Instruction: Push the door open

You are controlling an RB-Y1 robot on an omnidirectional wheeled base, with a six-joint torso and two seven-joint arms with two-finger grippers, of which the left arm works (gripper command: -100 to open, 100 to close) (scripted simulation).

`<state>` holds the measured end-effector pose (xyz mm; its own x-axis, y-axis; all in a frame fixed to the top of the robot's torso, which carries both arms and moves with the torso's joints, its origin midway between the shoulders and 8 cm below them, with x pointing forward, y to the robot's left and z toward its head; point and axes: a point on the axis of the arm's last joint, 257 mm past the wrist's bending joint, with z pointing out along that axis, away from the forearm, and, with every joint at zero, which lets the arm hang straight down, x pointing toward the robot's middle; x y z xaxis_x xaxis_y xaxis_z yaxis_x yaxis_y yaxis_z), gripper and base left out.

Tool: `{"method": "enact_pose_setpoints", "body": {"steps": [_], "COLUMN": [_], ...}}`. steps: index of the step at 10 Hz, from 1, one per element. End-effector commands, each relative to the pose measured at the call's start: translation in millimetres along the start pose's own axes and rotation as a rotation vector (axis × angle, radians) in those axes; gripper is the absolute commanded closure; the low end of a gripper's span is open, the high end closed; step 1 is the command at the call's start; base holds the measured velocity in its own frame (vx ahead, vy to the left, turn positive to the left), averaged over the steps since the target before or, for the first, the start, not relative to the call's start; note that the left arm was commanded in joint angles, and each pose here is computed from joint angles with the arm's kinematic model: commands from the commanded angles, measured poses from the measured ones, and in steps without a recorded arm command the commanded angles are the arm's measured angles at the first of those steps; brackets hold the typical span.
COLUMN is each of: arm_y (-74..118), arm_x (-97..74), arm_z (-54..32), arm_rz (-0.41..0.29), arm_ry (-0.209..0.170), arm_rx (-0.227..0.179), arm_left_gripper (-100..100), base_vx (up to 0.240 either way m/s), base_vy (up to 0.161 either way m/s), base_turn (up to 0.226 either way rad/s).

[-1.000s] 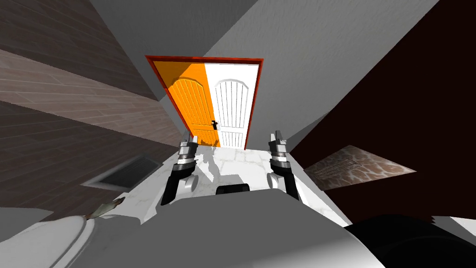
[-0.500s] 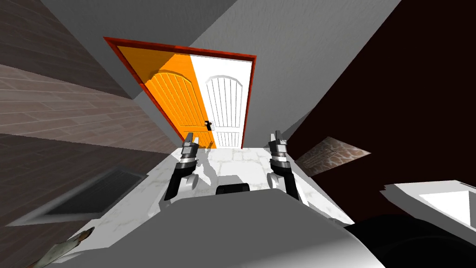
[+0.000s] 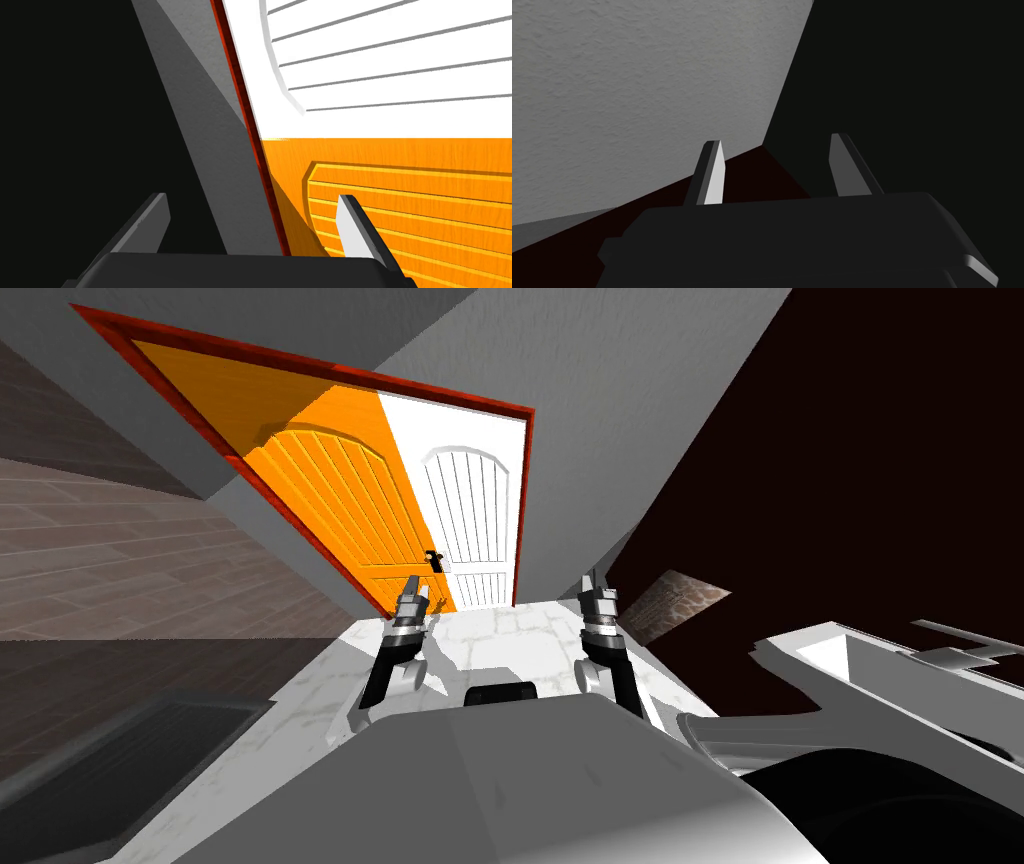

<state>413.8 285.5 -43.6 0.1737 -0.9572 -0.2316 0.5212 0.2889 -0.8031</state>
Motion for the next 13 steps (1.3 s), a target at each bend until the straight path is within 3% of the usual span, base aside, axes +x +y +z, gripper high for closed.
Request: {"method": "enact_pose_setpoints", "body": {"steps": [1,13], "arm_y": [10.5,84.3], "arm_x": [-0.1,-12.0], "arm_z": [1.8,9.2], "arm_rz": [0.007,0.042], "arm_ry": [0.002,-0.001], "arm_rx": [-0.017,-0.135], "arm_left_gripper": [-100,-100], "base_vx": [0.011,-0.031], "base_vy": [0.111,0.115], "base_turn": [-0.319,-0.264]}}
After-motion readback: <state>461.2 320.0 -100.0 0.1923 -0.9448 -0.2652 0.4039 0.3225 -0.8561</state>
